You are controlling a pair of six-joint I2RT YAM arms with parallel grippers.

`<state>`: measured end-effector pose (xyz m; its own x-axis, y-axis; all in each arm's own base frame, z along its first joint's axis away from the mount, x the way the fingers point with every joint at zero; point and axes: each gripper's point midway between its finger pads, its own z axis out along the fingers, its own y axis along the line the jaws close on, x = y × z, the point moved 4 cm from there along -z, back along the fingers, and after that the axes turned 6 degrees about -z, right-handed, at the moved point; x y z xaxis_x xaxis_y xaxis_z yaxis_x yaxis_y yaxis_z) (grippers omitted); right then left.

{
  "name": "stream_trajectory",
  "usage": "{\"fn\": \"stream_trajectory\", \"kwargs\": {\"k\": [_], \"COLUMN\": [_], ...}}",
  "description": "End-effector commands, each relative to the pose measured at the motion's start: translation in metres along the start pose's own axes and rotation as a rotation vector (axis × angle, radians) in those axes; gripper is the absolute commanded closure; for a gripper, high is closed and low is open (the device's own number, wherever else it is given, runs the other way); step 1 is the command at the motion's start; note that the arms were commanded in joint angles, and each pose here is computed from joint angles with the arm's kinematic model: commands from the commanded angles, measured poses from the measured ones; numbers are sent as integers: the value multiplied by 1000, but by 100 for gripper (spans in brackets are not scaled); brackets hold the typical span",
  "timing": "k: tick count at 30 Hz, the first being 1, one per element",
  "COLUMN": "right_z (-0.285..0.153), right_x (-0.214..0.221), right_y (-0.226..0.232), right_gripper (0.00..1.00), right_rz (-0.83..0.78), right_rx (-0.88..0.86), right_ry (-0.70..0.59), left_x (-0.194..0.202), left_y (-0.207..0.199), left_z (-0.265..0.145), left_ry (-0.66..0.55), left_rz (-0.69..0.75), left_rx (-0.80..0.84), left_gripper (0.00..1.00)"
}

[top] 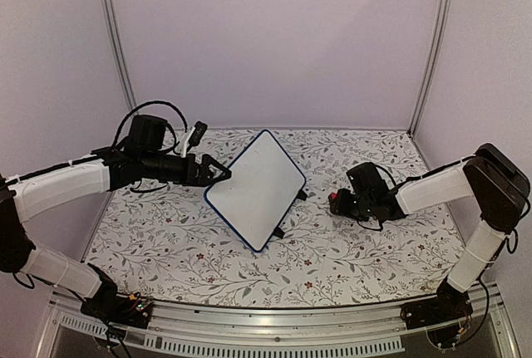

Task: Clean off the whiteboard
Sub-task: Place the whiteboard eraser at the center of the board.

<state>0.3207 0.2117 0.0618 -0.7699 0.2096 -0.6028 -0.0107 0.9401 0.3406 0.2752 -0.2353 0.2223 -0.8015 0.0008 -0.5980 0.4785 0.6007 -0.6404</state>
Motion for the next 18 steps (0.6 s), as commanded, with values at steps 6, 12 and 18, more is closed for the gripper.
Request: {"fn": "stream_trajectory", "kwargs": {"k": [6, 12, 18], "right_z": [21, 28, 46], "right_x": [14, 21, 36], "right_y": [0, -10, -16], "right_gripper": [31, 19, 13], "right_rz": [-17, -45, -146], "right_rx": [-1, 84, 191], "right_ry": [89, 139, 229], "left_x": [-6, -6, -6], "left_y": [-6, -5, -5], "left_z": [-6, -6, -6], "left_ry": [-33, -34, -35], "left_rz": [21, 20, 20], "left_rx": [16, 17, 19], "left_gripper": [0, 0, 0]}}
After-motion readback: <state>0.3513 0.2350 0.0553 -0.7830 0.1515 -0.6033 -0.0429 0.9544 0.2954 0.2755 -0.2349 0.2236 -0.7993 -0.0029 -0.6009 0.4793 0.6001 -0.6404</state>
